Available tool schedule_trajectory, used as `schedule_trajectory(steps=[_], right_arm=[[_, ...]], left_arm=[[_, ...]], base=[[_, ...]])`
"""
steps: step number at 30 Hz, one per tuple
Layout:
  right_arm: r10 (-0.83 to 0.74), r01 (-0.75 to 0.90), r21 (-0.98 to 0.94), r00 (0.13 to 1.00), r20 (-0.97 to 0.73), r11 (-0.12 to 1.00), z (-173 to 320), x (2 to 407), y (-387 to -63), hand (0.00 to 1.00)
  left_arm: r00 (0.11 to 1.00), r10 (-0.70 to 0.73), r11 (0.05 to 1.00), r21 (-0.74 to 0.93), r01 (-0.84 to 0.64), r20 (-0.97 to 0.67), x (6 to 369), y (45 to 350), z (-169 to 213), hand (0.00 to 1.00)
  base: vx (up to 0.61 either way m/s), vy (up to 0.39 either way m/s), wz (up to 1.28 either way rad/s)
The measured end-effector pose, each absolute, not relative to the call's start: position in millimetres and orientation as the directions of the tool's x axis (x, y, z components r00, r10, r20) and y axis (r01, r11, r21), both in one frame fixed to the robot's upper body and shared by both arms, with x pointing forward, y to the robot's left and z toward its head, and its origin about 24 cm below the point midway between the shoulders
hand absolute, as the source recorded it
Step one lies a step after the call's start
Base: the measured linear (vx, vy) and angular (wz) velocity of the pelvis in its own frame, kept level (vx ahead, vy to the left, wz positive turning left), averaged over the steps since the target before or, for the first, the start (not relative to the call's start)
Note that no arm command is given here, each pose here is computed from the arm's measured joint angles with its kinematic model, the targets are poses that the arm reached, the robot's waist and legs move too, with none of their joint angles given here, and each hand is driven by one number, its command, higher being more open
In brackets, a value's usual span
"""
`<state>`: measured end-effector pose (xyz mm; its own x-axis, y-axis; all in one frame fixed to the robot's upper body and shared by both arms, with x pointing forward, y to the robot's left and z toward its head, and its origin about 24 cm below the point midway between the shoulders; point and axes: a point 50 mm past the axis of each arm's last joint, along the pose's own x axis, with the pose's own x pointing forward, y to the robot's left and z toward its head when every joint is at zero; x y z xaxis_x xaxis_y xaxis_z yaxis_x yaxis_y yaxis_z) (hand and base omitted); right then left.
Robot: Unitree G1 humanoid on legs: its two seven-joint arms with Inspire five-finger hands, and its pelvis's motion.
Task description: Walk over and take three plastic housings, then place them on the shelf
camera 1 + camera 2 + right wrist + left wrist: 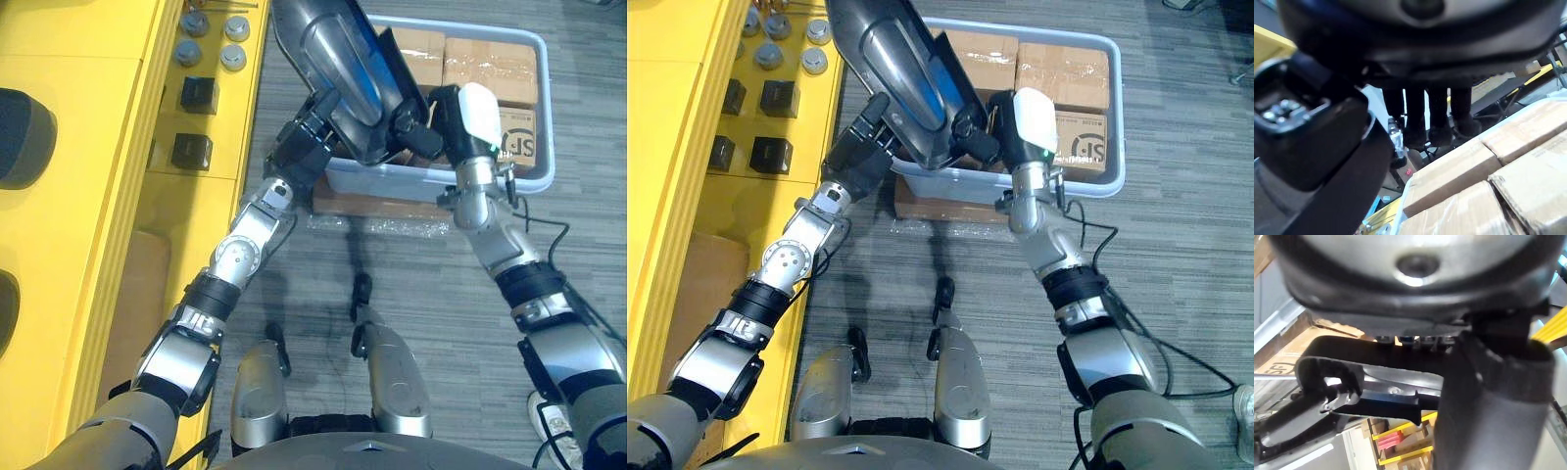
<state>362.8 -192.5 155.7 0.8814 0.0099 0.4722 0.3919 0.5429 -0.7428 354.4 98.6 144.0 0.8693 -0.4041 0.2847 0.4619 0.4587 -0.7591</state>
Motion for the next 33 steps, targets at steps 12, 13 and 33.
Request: schedule_trajectory(steps=[12, 13, 33], right_arm=[[0.094, 0.208, -0.730, 0.932, 0.350, 0.650, 93, 326, -159, 0.00], [0.096, 0.202, -0.732, 0.934, 0.343, 0.650, 91, 325, -159, 0.00], [0.082, 0.129, -0.600, 0.946, 0.313, 0.789, 45, 262, -142, 1.00]], left_arm=[[0.916, -0.393, 0.695, -0.625, 0.355, 0.082, 336, 101, 100, 0.00], [0.916, -0.396, 0.708, -0.612, 0.353, 0.070, 336, 101, 98, 0.00], [0.968, -0.252, 0.791, -0.579, 0.198, -0.012, 294, 113, 50, 0.00]], base=[[0.02, 0.045, 0.02], [-0.03, 0.042, -0.06], [-0.03, 0.005, -0.02]])
